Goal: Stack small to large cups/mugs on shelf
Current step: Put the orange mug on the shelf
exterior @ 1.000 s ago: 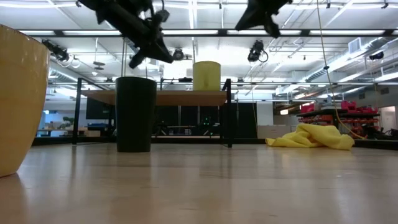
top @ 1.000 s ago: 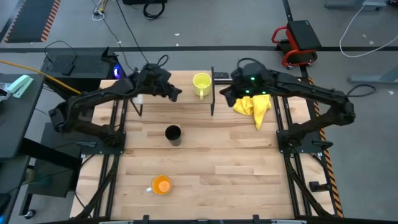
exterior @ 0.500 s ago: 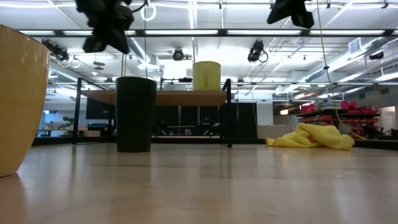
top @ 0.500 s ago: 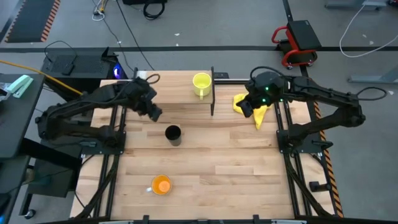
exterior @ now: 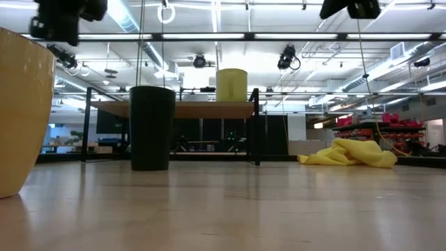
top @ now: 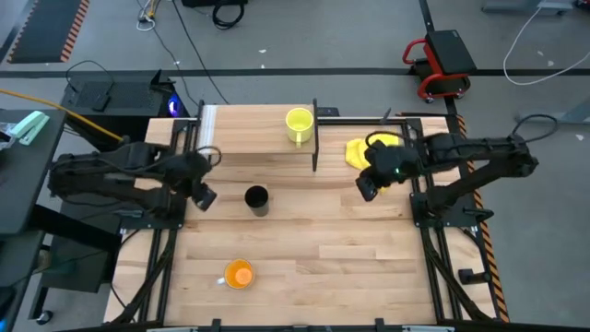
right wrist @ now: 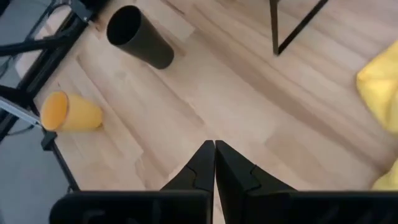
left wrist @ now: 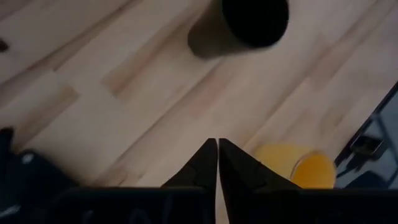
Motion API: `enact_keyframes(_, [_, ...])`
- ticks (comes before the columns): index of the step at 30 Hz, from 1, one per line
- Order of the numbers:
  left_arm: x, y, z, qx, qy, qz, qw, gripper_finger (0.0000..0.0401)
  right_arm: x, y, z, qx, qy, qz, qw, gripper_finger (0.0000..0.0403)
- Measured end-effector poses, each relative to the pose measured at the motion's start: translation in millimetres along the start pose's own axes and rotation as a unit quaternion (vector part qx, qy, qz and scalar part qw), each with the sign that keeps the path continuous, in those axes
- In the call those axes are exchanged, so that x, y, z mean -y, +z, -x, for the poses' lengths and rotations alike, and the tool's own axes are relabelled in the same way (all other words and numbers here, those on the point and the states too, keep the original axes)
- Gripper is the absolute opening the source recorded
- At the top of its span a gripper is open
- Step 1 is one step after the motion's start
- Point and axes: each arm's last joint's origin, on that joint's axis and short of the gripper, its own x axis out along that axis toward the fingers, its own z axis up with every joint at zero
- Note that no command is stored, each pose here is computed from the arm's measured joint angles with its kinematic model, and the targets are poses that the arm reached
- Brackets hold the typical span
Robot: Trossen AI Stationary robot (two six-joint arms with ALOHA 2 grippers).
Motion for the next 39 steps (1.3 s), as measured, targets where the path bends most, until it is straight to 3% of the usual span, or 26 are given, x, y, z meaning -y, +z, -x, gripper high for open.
enact_keyframes(12, [15.6, -52.2, 7.1, -0.028, 0.008, -0.106, 0.994, 0.0012, -43.9, -60.6, -31.5, -0.066, -0.054, -0.047, 0.995, 0.0006])
enact_keyframes(18, [23.5, -74.9, -0.4, -0.020, -0.019, -0.093, 0.995, 0.0027, -63.6, -89.4, -56.5, -0.069, -0.086, -0.043, 0.993, 0.0020])
enact_keyframes(21, [30.6, -90.8, -18.5, -0.031, -0.064, -0.076, 0.995, 0.0033, -73.2, -99.9, -71.5, -0.070, -0.089, -0.043, 0.993, 0.0024])
enact_keyframes(23, [36.4, -102.0, -36.3, -0.036, -0.101, -0.063, 0.992, 0.0036, -83.2, -104.9, -84.3, -0.061, -0.071, -0.036, 0.995, 0.0024])
enact_keyframes(27, [44.3, -118.5, -68.6, -0.045, -0.154, -0.010, 0.987, 0.0031, -112.4, -116.9, -118.1, -0.032, 0.005, 0.054, 0.998, 0.0015])
enact_keyframes(32, [50.3, -123.0, -88.7, -0.018, -0.155, 0.040, 0.987, 0.0019, -129.6, -137.1, -167.3, -0.030, 0.032, 0.152, 0.987, 0.0006])
enact_keyframes(39, [59.4, -127.6, -100.9, -0.024, -0.152, 0.063, 0.986, 0.0013, -140.5, -165.7, -244.2, -0.025, 0.168, 0.175, 0.970, 0.0004])
